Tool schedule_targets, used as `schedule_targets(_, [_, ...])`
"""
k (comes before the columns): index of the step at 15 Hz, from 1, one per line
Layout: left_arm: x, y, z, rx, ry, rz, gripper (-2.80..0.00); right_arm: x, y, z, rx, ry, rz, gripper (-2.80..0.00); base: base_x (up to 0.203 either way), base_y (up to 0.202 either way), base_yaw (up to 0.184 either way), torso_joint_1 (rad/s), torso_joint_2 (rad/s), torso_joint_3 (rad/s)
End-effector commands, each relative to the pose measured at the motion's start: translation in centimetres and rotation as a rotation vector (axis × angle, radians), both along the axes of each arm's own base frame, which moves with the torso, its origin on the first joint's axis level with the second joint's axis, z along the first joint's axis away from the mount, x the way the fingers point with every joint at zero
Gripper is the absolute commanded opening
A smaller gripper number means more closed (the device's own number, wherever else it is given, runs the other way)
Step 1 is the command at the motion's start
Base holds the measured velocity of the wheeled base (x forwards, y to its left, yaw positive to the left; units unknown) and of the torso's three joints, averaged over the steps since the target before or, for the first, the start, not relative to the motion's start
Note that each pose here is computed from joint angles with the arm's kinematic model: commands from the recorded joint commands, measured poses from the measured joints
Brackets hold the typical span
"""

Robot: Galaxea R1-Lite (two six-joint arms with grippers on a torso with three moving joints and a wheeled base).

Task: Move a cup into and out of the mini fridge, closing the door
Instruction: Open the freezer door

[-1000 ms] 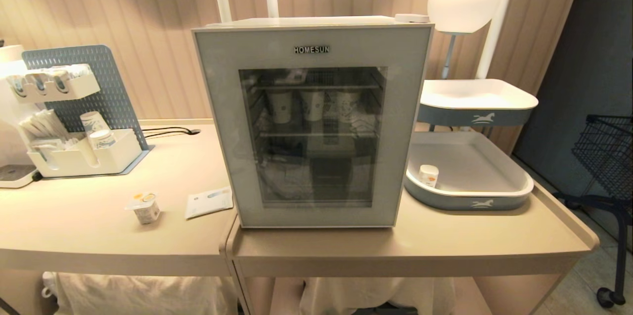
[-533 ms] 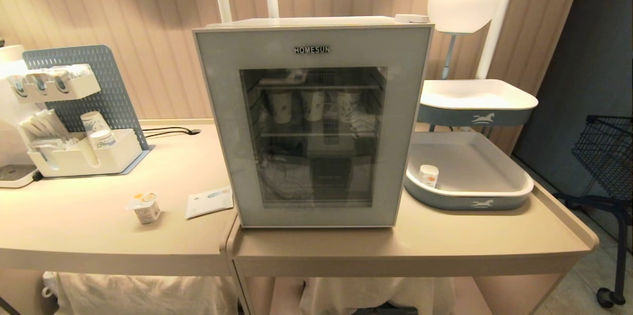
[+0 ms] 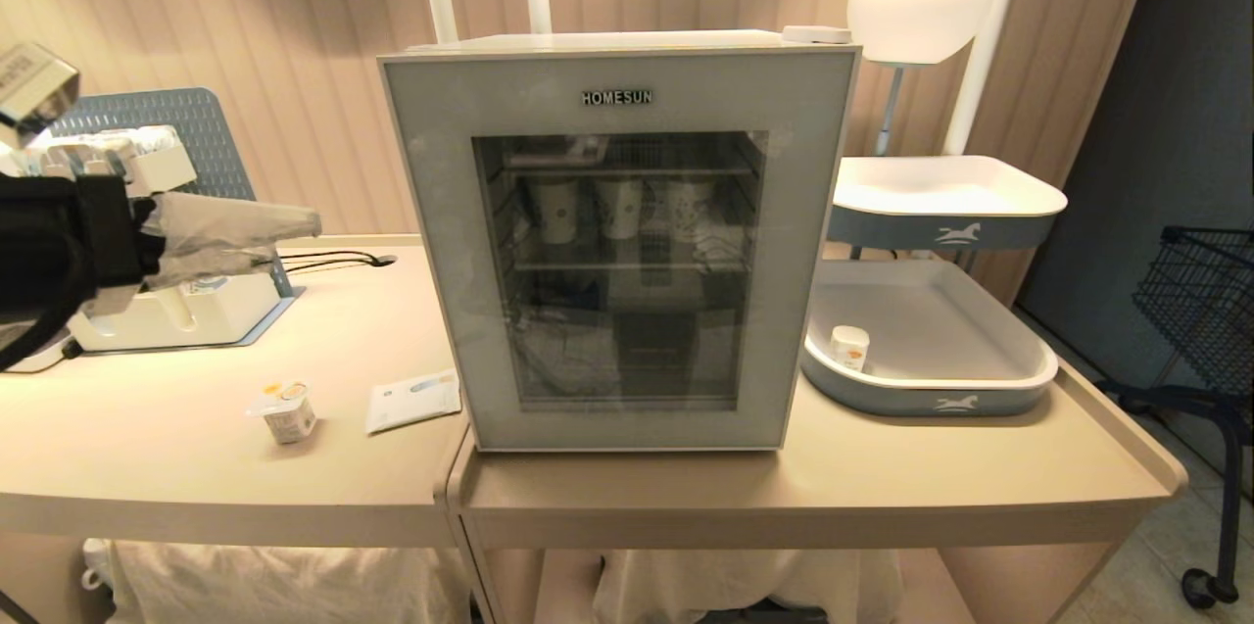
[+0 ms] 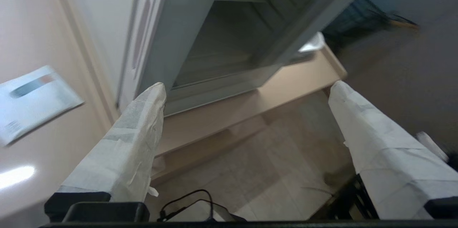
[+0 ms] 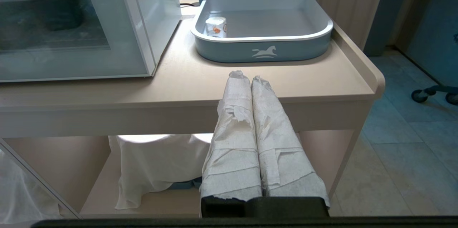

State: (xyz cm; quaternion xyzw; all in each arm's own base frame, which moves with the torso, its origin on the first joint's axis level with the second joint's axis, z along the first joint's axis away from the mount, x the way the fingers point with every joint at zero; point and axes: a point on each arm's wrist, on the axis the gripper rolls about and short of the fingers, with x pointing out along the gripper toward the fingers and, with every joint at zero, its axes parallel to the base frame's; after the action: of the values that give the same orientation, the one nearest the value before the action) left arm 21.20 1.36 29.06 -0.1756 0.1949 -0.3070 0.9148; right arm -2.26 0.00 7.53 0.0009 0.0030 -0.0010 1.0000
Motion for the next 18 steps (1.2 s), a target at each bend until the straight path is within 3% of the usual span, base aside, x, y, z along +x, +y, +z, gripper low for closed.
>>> schedule_targets(1, [4.4, 2.0, -4.4, -0.082, 0.028, -0.173, 0.0, 0.0, 0.0, 0.0, 0.0, 0.002, 0.0, -2.8, 0.0, 0.0, 0.0, 0.0, 0.0, 0.0])
schedule_targets(5, [7.7, 2.8, -8.6, -0.111, -0.098, -0.371, 0.0, 0.0, 0.0, 0.0, 0.0, 0.002, 0.0, -2.8, 0.0, 0.0, 0.0, 0.0, 0.0, 0.0])
schedule_targets(9, [11.4, 0.6, -12.8, -0.1, -0.163, -0.484, 0.0, 0.0, 0.0, 0.0, 0.0, 0.002, 0.0, -2.8, 0.0, 0.0, 0.0, 0.0, 0.0, 0.0])
schedule_targets(12, [13.0, 0.2, -13.7, -0.054, -0.24, -0.444, 0.0, 0.0, 0.0, 0.0, 0.0, 0.0, 0.0, -2.8, 0.0, 0.0, 0.0, 0.0, 0.0, 0.0])
schedule_targets(18, [13.4, -0.2, -14.3, -0.011, -0.265, -0.366, 0.0, 0.0, 0.0, 0.0, 0.0, 0.002, 0.0, -2.8, 0.0, 0.0, 0.0, 0.0, 0.0, 0.0])
